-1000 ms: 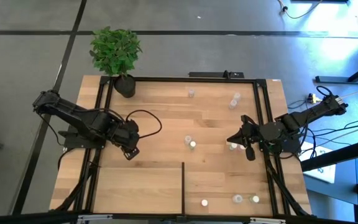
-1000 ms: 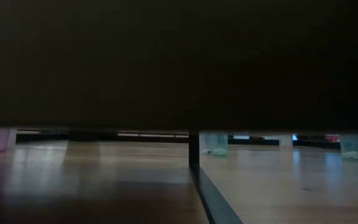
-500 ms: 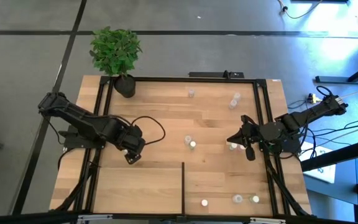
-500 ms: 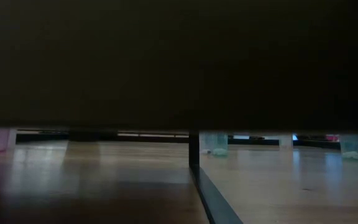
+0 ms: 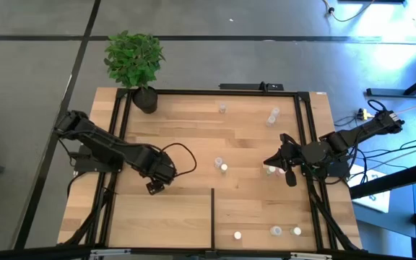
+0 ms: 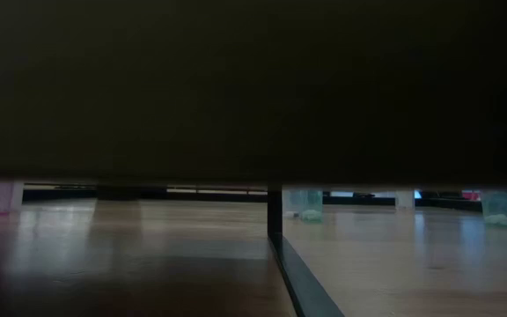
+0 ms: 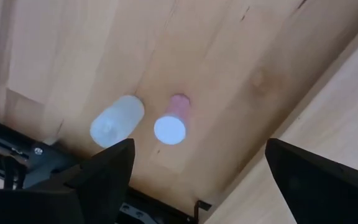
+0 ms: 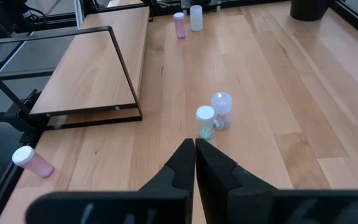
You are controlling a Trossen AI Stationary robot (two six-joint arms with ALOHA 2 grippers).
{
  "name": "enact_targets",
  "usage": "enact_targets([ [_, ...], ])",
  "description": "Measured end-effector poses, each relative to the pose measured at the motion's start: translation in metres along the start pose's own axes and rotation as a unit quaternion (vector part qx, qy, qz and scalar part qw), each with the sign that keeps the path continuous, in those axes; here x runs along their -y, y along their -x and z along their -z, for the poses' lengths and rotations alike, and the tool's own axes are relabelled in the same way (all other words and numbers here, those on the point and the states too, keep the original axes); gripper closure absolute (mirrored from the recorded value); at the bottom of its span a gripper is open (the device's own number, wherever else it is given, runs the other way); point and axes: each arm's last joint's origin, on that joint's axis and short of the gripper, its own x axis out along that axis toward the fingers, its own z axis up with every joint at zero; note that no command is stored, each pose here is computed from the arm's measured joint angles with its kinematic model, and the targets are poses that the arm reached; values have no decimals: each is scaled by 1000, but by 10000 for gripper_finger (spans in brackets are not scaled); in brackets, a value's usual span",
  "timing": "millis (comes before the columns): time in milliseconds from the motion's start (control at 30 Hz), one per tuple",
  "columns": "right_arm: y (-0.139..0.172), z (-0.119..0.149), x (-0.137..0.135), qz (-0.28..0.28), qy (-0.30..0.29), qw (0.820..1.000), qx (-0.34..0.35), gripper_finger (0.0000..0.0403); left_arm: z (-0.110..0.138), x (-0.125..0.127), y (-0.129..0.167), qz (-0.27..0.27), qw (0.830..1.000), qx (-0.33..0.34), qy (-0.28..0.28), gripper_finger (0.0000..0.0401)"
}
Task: Pick and place medicine bottles onto shelf by color
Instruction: Put the top left pink pill bottle on the shelf
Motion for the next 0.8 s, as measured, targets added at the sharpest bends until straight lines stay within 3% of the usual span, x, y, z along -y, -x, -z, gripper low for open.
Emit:
enact_targets([
  [300, 0, 0, 0, 0, 0, 1000, 0, 386, -8, 16, -25, -9, 997, -79, -4, 44],
  [800, 0, 0, 0, 0, 0, 1000, 0, 386, -17, 17, -43, -69, 992, -102, -39, 44],
])
